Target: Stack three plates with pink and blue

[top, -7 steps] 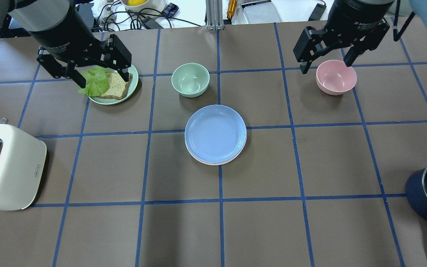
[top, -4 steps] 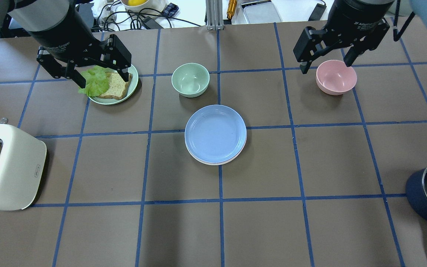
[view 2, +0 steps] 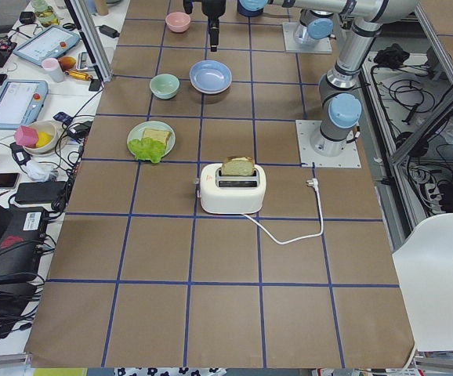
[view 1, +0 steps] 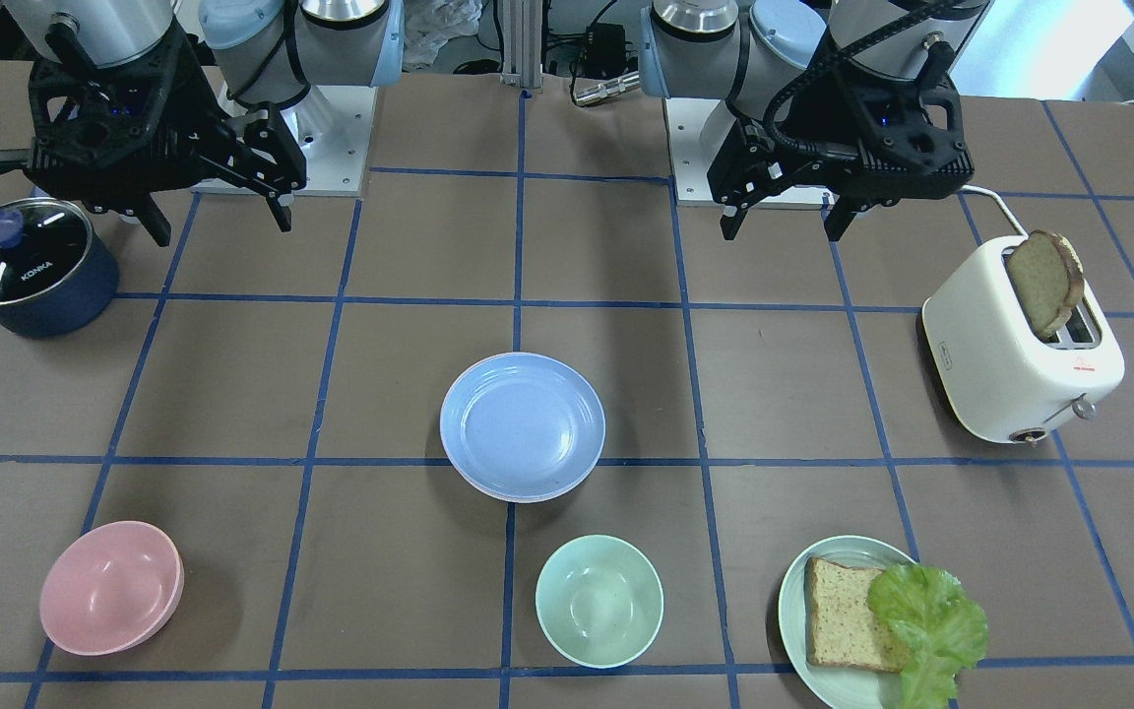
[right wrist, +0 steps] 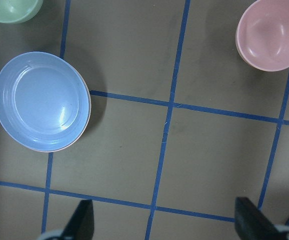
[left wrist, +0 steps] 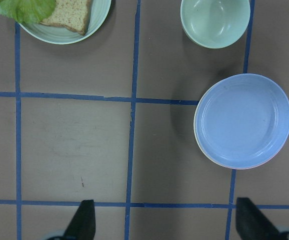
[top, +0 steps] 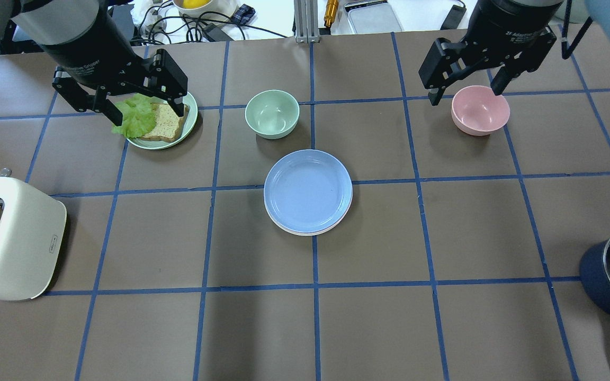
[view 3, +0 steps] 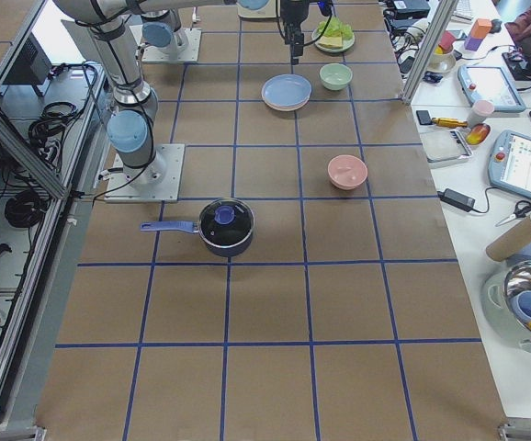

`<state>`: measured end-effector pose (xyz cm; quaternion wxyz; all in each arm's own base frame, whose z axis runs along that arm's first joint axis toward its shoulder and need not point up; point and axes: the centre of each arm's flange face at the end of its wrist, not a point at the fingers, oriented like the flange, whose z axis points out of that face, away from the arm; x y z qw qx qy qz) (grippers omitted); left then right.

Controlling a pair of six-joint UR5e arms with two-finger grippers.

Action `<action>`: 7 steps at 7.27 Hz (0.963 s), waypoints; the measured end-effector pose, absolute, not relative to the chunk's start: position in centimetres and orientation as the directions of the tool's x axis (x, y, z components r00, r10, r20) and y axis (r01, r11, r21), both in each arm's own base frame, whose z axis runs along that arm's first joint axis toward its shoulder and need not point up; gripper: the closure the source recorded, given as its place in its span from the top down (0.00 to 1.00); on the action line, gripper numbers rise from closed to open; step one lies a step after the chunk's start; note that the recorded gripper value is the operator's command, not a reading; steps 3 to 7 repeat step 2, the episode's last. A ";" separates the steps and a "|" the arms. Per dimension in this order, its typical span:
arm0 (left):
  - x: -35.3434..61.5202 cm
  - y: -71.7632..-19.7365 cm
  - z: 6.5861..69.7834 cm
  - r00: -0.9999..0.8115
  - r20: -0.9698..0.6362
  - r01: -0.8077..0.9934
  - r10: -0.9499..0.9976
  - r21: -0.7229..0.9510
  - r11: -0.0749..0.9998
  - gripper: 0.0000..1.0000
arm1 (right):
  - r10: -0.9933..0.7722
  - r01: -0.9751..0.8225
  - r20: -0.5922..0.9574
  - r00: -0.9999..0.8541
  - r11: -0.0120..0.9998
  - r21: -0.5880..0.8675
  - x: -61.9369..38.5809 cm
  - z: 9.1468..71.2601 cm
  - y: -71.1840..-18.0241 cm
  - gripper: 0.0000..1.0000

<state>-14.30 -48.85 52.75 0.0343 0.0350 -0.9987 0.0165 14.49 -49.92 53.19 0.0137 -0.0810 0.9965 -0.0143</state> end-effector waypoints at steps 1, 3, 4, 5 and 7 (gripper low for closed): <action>-14.3 -48.8 52.8 -0.995 0.070 -0.071 -0.069 -0.030 0.997 1.00 | -0.161 -0.160 -0.023 -0.987 0.986 -0.034 14.5 53.3 -49.9 1.00; -14.3 -48.8 52.8 -0.995 0.070 -0.071 -0.069 -0.030 0.997 1.00 | -0.161 -0.160 -0.021 -0.987 0.986 -0.038 14.5 53.5 -49.8 1.00; -14.3 -48.8 52.8 -0.995 0.070 -0.071 -0.069 -0.030 0.997 1.00 | -0.161 -0.160 -0.021 -0.987 0.986 -0.038 14.5 53.5 -49.8 1.00; -14.3 -48.8 52.8 -0.995 0.070 -0.071 -0.069 -0.030 0.997 1.00 | -0.161 -0.160 -0.021 -0.987 0.986 -0.038 14.5 53.5 -49.8 1.00; -14.3 -48.8 52.8 -0.995 0.070 -0.071 -0.069 -0.030 0.997 1.00 | -0.161 -0.160 -0.021 -0.987 0.986 -0.038 14.5 53.5 -49.8 1.00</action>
